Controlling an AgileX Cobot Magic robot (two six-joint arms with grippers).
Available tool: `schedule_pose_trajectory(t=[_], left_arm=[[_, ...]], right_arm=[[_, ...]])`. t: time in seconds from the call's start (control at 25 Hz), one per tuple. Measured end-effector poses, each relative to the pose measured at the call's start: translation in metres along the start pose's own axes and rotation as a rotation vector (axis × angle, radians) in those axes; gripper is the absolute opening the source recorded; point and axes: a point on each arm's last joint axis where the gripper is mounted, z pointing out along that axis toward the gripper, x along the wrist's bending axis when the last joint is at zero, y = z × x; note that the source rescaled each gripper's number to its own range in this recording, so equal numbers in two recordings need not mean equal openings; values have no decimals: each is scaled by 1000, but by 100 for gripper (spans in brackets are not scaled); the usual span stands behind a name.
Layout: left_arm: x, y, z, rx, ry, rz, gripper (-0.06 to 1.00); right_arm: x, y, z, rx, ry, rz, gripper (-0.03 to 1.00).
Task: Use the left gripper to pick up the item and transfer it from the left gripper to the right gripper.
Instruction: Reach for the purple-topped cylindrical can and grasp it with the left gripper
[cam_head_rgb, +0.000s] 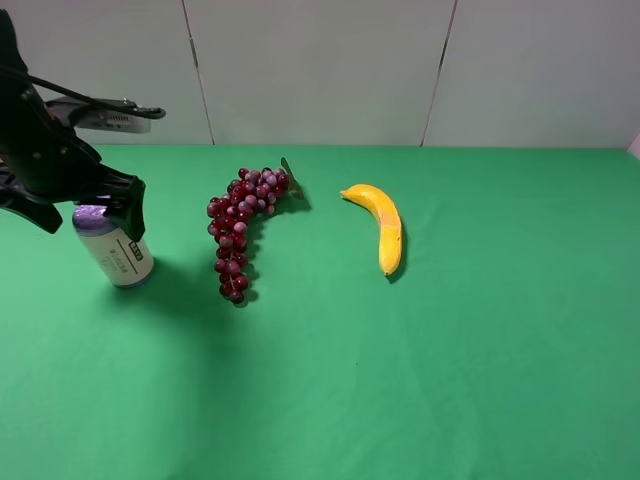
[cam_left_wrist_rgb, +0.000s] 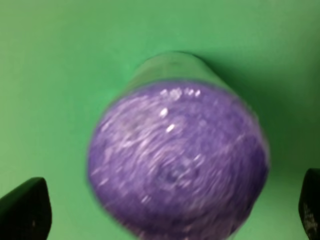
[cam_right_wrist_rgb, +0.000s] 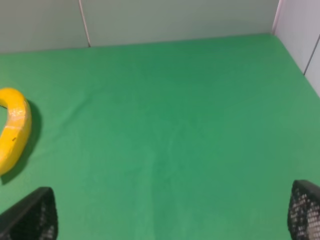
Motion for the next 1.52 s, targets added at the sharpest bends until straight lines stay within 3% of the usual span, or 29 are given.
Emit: schedule_pose_trajectory(t=[1.08,1.2,1.36,1.48,1.52], left_arm=[[0,12,29,-20,12,9,99],[0,13,29,-31,13,11,80],[0,13,29,-34,13,11,41],[0,13,29,-34,13,11,6],[0,13,29,-34,13,11,0]], right_arm=[[0,0,0,0,0,0,100],[0,0,0,0,0,0,100],[0,0,0,0,0,0,100],[0,0,0,0,0,0,100],[0,0,0,0,0,0,100]])
